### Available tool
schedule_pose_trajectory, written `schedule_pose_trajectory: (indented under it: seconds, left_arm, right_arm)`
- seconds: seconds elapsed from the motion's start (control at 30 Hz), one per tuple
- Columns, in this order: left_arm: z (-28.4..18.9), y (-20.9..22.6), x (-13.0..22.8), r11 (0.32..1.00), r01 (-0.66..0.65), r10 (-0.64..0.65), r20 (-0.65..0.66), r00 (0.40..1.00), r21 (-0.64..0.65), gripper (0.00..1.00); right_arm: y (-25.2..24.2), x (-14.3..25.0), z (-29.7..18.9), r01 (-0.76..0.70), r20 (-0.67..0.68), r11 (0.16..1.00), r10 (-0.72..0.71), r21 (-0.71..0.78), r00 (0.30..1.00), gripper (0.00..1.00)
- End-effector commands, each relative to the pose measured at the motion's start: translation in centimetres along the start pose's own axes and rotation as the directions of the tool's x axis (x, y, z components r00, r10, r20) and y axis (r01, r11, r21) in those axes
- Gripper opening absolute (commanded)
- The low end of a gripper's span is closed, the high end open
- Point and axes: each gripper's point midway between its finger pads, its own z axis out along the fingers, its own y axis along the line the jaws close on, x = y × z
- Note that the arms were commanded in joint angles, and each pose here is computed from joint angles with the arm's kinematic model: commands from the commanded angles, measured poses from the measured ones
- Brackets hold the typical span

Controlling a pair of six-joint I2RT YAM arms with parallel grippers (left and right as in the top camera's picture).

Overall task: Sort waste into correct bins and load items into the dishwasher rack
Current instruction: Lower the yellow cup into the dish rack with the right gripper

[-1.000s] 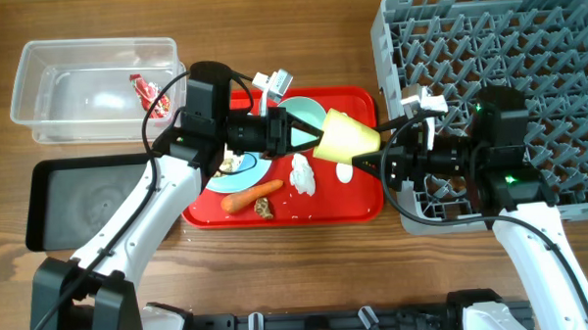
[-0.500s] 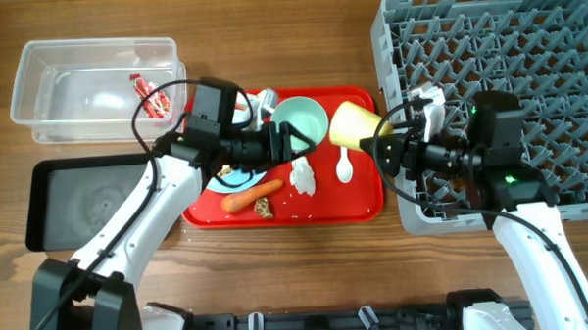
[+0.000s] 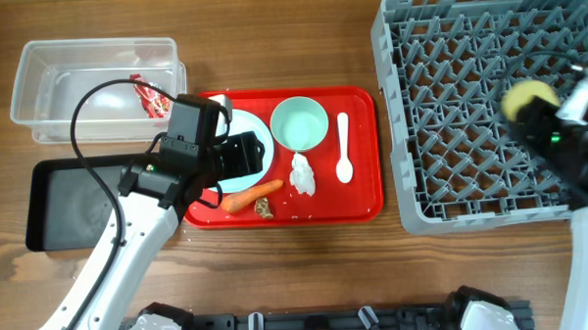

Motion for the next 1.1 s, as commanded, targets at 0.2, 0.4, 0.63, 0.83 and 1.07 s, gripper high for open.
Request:
schedule_pose_trajectory:
  seconds: [0.2,0.4,0.63,0.83,1.07]
  left_arm:
    - [-0.5,0.4,-0.6,1.000,-0.015,0.016,0.030,0.999,-0.022,0.74]
    - [-0.5,0.4,-0.6,1.000,-0.016,0.016,0.029,0.999,-0.021,0.74]
    - [-0.5,0.4,-0.6,1.000,-0.016,0.017,0.029,0.999,-0.021,0.74]
    - [-0.5,0.4,-0.6,1.000,-0.016,0.017,0.029,0.999,-0.021,0.75]
    - [0.3,-0.1,0.1,0.999,-0.035,0.035,-0.001,0.999,-0.019,0.77]
  right_arm:
    - [-10.0,1.2,5.4,-0.225,-0.137,0.933,0.272,0.282,0.953,0.50]
    - [-9.6,2.8,9.0,-0.230,-0.248,0.940,0.292,0.251,0.924,0.53]
    - [-7.9,2.4,10.3,-0.261,-0.269,0.954,0.293,0.150,0.917,0.90]
    - [-3.1,1.1,8.5,-0.260,-0.269,0.958,0.221,-0.121,0.938,0.89]
    - [5.6,0.8,2.7,0.046,-0.121,0.927,-0.098,-0.372,0.988,0.88]
